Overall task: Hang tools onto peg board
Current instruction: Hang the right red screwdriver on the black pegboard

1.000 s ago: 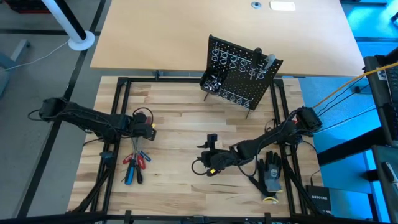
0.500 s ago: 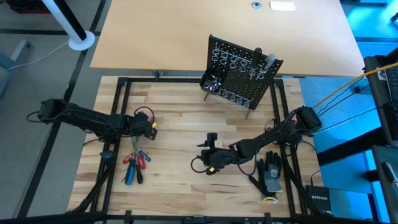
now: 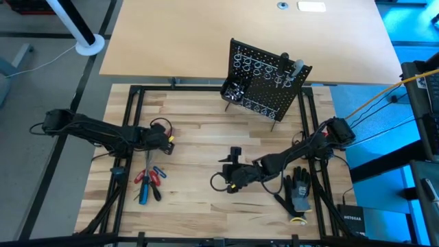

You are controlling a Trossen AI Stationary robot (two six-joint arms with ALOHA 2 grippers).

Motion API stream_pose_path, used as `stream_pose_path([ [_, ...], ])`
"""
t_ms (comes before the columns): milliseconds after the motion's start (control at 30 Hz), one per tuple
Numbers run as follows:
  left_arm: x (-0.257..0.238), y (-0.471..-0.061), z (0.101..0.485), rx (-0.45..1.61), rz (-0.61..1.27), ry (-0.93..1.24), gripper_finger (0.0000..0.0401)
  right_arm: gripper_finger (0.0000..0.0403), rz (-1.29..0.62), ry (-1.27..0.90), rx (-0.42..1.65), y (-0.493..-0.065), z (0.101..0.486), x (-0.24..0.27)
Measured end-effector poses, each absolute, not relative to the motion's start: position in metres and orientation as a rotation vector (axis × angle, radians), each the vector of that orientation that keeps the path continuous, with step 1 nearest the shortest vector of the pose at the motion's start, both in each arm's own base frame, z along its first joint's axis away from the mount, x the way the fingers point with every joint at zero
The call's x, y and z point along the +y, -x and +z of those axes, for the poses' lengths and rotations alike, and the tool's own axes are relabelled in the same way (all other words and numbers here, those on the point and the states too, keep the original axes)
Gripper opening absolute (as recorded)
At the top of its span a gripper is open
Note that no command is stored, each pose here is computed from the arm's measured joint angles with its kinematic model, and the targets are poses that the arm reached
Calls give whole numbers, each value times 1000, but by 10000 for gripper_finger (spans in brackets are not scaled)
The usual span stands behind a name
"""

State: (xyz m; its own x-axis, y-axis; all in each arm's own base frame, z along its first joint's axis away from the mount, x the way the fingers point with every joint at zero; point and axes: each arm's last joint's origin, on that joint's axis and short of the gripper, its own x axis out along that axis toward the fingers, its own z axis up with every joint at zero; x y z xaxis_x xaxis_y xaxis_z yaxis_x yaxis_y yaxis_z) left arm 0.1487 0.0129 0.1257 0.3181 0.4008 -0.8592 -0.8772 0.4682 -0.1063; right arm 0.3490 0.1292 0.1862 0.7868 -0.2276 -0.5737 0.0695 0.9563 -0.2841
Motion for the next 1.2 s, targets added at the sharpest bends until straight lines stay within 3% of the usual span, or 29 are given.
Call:
stream_pose_path([
  [267,14,-167,142,755,841,579,81,227,-246,289,615,-339,193,142],
  [533,18,-195,196,595,807,395,84,227,-300,305,568,-331,200,154],
  [800,14,-221,246,320,664,271,83,227,-234,319,526,-306,215,183],
  [967,7,-229,265,155,574,189,81,227,-288,233,498,-274,229,200],
  [1200,-6,-238,289,-68,386,98,83,227,-425,98,430,-239,216,223],
])
